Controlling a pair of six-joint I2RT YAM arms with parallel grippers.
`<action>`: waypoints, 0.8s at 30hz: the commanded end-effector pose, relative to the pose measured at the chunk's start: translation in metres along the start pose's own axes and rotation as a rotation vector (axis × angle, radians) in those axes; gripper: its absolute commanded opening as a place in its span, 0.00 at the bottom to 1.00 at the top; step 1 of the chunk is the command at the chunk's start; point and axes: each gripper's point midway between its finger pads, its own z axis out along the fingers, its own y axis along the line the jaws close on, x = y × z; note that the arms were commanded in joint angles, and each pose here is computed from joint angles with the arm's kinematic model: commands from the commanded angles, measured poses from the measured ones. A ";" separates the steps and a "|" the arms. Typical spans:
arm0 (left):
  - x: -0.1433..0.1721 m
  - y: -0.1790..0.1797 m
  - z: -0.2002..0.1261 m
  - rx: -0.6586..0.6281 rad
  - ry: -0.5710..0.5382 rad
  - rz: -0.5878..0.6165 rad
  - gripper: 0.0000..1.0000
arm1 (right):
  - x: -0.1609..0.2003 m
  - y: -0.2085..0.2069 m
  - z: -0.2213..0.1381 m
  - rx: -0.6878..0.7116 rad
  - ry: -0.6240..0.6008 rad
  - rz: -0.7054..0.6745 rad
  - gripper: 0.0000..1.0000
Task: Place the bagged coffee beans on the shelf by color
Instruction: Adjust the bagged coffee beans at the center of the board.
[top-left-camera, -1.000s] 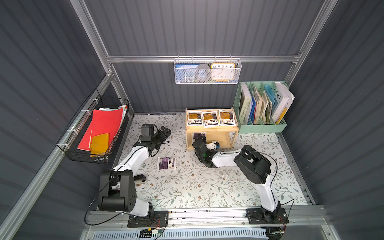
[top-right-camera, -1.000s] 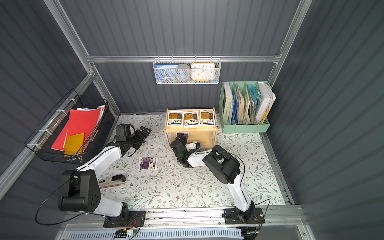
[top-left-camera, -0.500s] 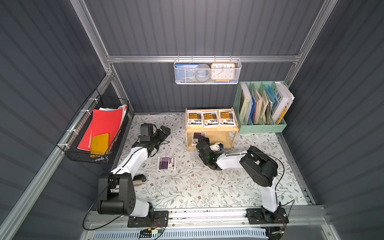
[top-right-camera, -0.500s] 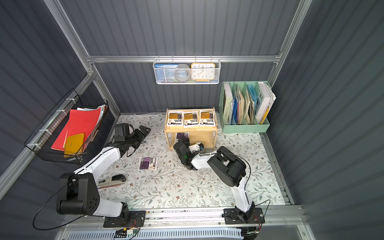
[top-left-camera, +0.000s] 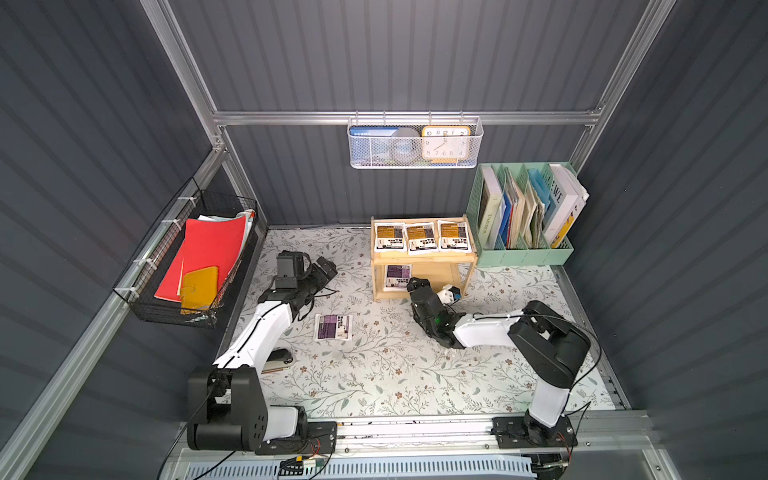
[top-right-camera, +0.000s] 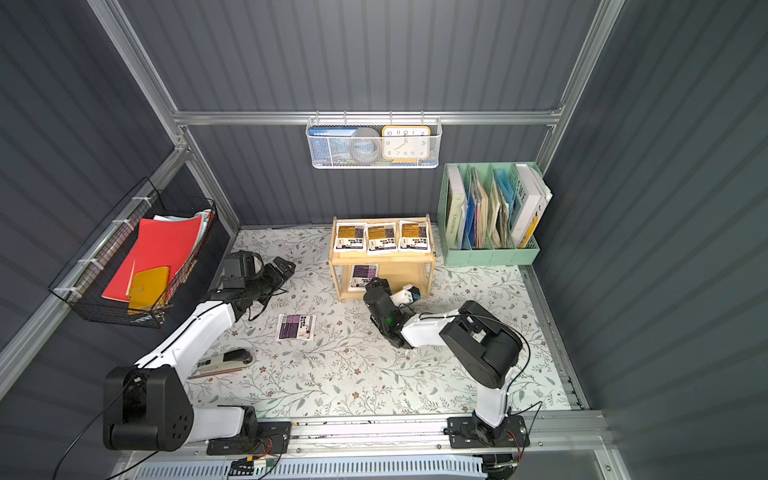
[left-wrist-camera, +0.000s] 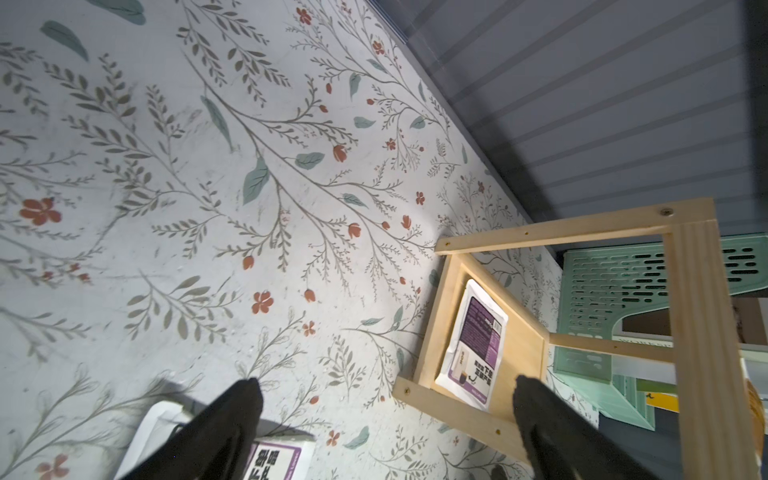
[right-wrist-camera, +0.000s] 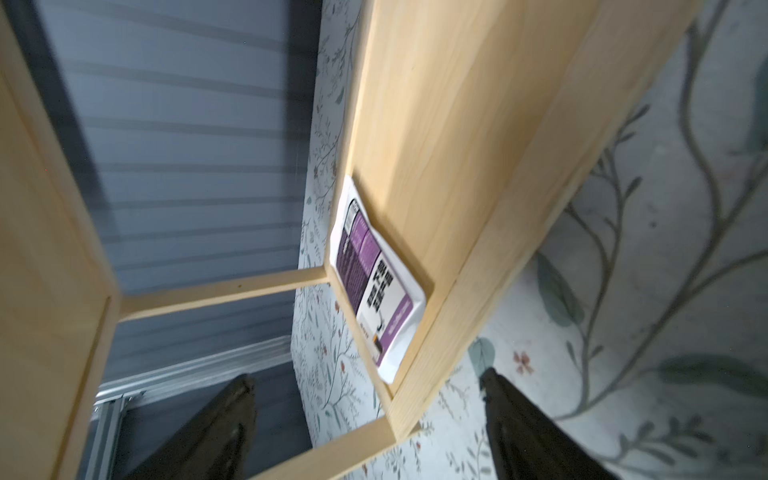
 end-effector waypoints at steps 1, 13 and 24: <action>0.018 0.030 -0.003 -0.095 0.031 0.017 1.00 | 0.008 0.002 -0.018 0.012 0.100 -0.105 0.88; 0.047 0.062 0.006 -0.142 0.067 0.033 1.00 | 0.014 -0.021 -0.092 0.132 0.370 -0.335 0.88; 0.074 0.073 0.019 -0.122 0.130 0.013 1.00 | 0.007 -0.048 -0.147 0.157 0.496 -0.414 0.88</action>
